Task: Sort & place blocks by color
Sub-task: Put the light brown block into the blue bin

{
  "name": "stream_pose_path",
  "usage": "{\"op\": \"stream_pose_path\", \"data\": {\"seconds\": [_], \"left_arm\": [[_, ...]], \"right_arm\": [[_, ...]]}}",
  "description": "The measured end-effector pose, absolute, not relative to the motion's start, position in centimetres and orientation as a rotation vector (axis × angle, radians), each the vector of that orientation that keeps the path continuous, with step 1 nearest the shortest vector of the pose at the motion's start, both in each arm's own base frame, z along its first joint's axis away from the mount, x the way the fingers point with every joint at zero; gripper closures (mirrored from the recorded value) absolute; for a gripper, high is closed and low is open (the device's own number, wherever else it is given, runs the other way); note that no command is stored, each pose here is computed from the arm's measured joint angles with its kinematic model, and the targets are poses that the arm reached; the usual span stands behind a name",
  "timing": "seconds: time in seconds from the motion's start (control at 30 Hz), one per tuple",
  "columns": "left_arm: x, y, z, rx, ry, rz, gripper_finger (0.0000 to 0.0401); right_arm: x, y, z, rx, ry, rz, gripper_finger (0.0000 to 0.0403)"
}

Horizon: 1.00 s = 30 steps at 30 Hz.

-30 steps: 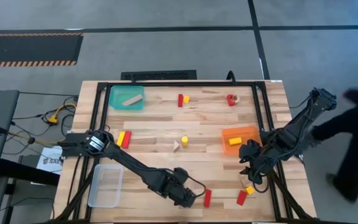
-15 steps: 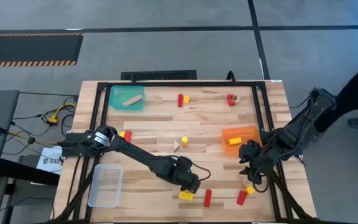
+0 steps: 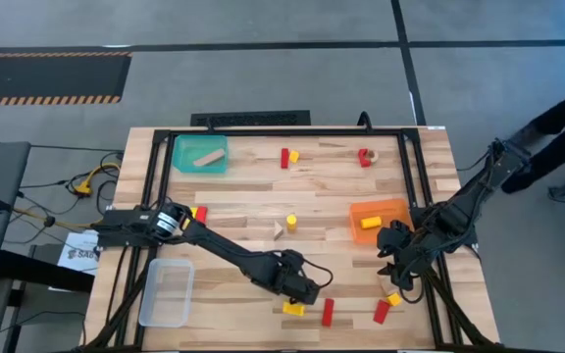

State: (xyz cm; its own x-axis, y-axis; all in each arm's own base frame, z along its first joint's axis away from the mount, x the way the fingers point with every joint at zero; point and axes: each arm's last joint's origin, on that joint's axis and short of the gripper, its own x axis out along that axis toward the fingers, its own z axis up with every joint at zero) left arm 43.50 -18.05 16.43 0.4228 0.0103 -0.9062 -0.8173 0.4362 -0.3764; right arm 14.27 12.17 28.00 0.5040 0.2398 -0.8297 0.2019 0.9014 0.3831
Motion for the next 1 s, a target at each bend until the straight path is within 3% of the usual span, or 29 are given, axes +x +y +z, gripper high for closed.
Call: {"op": "stream_pose_path", "data": {"seconds": [0.37,0.47,0.63,0.7,0.8,1.0], "left_arm": [[43.7,-18.2,14.8,-0.939,1.047,0.631,0.0168],[43.6,-18.0,14.8,-0.905,1.063,0.626,0.02],[43.8,-17.4,15.4,-0.816,1.089,0.574,0.0303],[43.6,-16.5,16.0,-0.75,1.115,0.555,0.0303],[43.2,-14.7,19.0,-0.673,1.088,0.539,0.0303],[39.4,-9.8,29.2,-0.426,0.912,0.567,0.0303]], "right_arm": [[14.3,12.2,28.0,0.466,1.054,0.024,0.0139],[14.3,12.2,28.0,0.465,1.055,0.024,0.0139],[14.2,12.2,28.0,0.46,1.056,0.025,0.0139],[14.2,12.2,28.0,0.46,1.055,0.026,0.0139],[14.3,12.1,28.0,0.459,1.054,0.022,0.0139],[15.0,11.2,28.0,0.481,1.015,-0.053,0.0139]]}}
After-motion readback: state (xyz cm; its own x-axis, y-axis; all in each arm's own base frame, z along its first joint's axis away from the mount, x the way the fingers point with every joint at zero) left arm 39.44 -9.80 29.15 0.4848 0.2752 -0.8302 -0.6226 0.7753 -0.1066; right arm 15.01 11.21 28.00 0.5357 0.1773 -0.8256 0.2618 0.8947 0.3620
